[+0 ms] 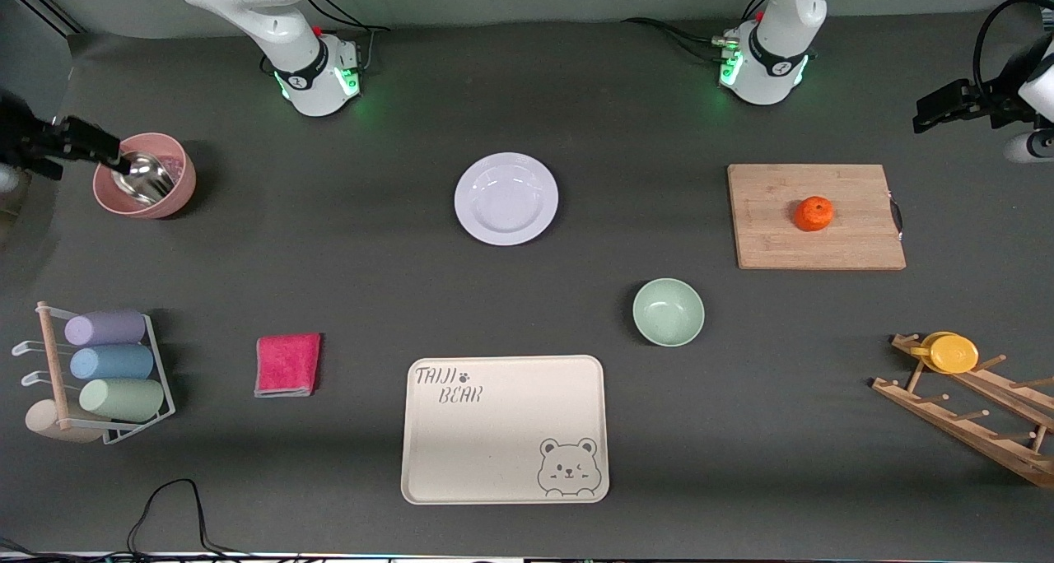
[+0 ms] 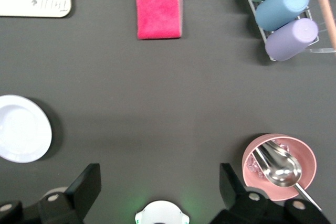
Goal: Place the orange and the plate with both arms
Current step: 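Grasp the orange with the left gripper while the right gripper reaches the plate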
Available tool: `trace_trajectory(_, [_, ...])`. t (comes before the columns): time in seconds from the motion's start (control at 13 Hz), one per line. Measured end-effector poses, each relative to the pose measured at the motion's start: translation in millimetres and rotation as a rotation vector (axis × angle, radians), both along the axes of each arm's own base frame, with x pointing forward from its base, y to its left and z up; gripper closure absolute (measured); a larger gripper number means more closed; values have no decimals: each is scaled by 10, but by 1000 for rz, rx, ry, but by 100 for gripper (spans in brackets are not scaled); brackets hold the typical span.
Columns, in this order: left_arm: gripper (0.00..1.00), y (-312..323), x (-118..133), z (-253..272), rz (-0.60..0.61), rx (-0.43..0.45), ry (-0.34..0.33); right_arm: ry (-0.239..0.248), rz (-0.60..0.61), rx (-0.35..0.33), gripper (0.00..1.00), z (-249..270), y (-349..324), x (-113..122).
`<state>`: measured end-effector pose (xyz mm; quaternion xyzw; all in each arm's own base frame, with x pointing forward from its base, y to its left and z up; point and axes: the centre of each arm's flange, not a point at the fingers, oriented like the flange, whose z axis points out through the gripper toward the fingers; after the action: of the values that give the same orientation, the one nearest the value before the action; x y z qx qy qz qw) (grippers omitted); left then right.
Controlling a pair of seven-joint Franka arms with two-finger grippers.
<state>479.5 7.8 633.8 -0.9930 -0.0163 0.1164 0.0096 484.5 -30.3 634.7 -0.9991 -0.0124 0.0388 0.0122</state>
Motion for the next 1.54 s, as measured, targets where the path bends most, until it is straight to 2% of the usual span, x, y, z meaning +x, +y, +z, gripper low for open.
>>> trace_trajectory(0.38, [0, 140, -565, 92, 28, -6, -18, -28, -24, 9, 0, -205, 275, -472])
trace_trajectory(0.54, [0, 149, -672, 5, 30, -8, -7, -30, -19, 13, 0, -354, 296, -599])
trace_trajectory(0.69, [0, 138, -669, -202, 35, -7, 20, -14, -20, 39, 0, -473, 329, -654])
trace_trajectory(0.92, [0, 120, -627, -708, 46, -2, 14, 41, -40, 150, 0, -774, 433, -693])
trace_trajectory(1.08, [0, 114, -636, -1196, 48, -1, -5, 73, -66, 251, 0, -1026, 499, -714])
trace_trajectory(1.31, [0, 101, -737, -1997, 49, -2, -38, 89, -73, 438, 0, -1534, 616, -759])
trace_trajectory(1.54, [0, 86, -919, -2653, 43, 0, -92, 76, -97, 640, 0, -2321, 714, -892])
